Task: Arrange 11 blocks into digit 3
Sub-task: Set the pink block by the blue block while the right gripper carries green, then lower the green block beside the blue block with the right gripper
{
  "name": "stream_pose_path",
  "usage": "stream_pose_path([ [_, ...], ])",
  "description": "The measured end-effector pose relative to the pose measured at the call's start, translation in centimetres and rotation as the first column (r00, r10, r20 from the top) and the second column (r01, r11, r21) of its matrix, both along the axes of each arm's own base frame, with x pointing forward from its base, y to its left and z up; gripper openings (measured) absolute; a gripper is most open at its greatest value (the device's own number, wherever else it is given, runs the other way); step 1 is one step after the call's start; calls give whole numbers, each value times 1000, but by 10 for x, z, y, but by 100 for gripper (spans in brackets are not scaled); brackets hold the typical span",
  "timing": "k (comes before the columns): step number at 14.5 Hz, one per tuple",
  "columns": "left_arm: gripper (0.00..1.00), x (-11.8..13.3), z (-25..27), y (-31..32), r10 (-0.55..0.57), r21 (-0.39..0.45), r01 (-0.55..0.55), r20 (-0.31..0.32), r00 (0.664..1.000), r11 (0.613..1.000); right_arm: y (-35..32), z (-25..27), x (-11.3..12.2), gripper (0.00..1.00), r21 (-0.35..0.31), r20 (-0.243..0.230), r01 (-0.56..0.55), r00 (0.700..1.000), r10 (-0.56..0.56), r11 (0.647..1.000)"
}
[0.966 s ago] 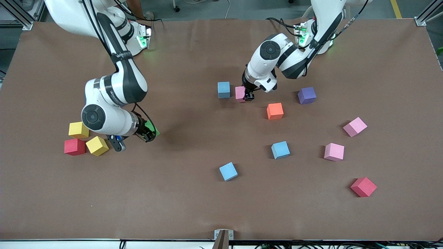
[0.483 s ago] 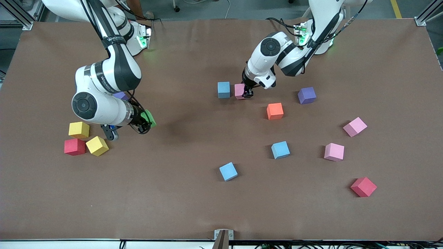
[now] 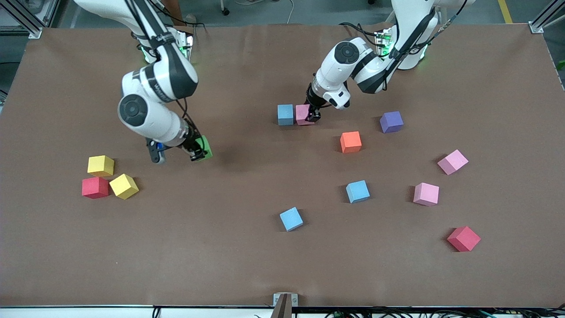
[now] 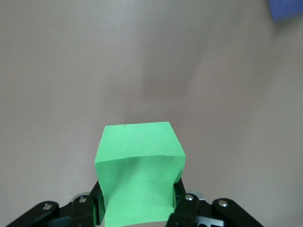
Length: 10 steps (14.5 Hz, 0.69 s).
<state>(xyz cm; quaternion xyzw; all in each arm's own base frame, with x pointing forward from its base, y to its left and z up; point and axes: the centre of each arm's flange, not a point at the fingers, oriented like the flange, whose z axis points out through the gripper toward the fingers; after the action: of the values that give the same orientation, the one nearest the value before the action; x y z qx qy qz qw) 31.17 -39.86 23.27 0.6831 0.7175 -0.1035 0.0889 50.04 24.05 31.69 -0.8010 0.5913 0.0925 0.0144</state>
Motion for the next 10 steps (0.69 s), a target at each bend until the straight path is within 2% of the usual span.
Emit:
stream_pose_path([
  [2, 25, -2, -2, 2, 0, -4, 0, 3, 1000, 1000, 13, -9, -20, 56, -10, -3, 68, 998, -68, 998],
  [5, 25, -10, -8, 8, 1, -29, 0, 22, 1000, 1000, 24, -17, -37, 56, -31, -23, 148, 989, -149, 989],
  [10, 25, -14, -10, 12, 8, -63, -5, 49, 999, 998, 42, -32, -51, 56, -22, 3, 201, 980, -201, 979],
])
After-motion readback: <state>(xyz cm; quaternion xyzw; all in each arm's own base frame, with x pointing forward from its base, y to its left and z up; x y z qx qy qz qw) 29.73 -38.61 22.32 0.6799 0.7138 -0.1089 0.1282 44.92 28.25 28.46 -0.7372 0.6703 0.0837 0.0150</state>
